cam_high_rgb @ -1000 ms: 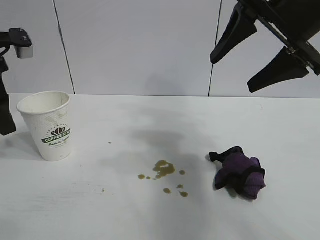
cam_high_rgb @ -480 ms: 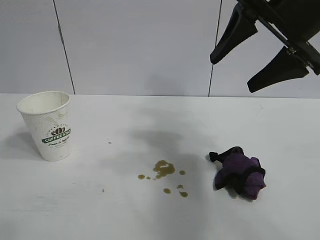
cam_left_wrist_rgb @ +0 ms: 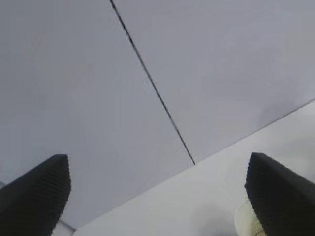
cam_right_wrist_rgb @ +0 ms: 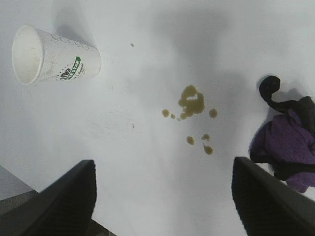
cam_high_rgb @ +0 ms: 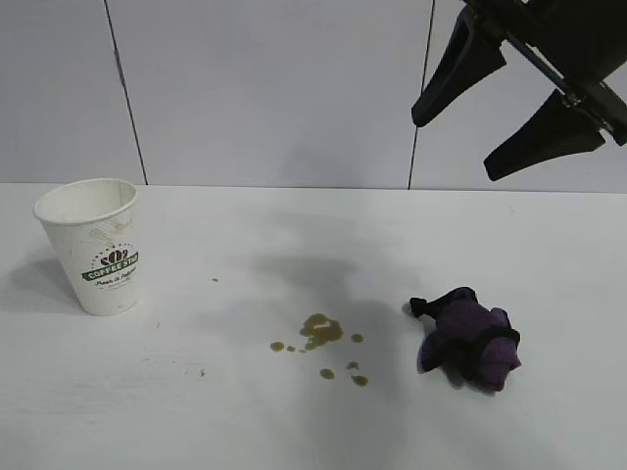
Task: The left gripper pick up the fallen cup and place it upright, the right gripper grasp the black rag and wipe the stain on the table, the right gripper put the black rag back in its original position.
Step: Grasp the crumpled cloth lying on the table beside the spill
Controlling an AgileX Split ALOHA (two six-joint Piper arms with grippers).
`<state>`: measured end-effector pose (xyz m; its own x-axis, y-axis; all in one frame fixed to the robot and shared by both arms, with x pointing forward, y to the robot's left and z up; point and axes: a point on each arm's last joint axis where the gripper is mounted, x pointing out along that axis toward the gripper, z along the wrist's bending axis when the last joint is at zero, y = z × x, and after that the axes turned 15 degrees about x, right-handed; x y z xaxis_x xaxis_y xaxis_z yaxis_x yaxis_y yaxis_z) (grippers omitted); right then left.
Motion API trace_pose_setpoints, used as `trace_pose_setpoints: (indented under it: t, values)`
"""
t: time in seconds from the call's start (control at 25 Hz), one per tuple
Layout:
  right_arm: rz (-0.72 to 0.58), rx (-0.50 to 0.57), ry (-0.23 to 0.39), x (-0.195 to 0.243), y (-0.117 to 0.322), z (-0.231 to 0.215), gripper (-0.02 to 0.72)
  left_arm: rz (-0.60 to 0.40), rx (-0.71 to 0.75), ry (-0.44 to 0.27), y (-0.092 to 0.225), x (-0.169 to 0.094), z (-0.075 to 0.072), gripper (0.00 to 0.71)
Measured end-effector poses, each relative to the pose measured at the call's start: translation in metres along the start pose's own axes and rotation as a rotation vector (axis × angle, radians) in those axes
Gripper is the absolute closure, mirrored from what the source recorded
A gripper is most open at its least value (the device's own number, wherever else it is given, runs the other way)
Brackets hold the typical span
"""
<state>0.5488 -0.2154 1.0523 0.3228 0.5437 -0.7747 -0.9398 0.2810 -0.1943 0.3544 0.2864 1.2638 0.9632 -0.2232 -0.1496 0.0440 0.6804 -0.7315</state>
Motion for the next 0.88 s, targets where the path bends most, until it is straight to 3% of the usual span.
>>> trace_pose_setpoints:
  t: [0.24, 0.36, 0.44, 0.52, 0.68, 0.76, 0.88]
  values:
    - [0.0, 0.0, 0.0, 0.0, 0.0, 0.0, 0.178, -0.176, -0.017, -0.107, -0.024, -0.098, -0.043, 0.016]
    - [0.0, 0.0, 0.0, 0.0, 0.0, 0.0, 0.178, -0.209, -0.047, -0.174, -0.017, -0.139, -0.072, 0.016]
    - [0.0, 0.0, 0.0, 0.0, 0.0, 0.0, 0.178, -0.18, -0.127, -0.204, -0.003, -0.156, -0.09, 0.016]
    - [0.0, 0.0, 0.0, 0.0, 0.0, 0.0, 0.178, -0.103, -0.222, -0.23, 0.019, -0.165, -0.108, 0.016]
    - [0.0, 0.0, 0.0, 0.0, 0.0, 0.0, 0.178, 0.159, -0.425, -0.269, 0.072, -0.152, -0.129, 0.016]
    - [0.008, -0.001, 0.0, 0.0, 0.001, 0.0, 0.178, 0.29, -0.481, -0.261, 0.096, -0.137, -0.136, 0.016]
    - [0.038, -0.031, 0.001, 0.0, 0.003, 0.0, 0.178, 0.424, -0.544, -0.189, 0.126, -0.113, -0.15, 0.016]
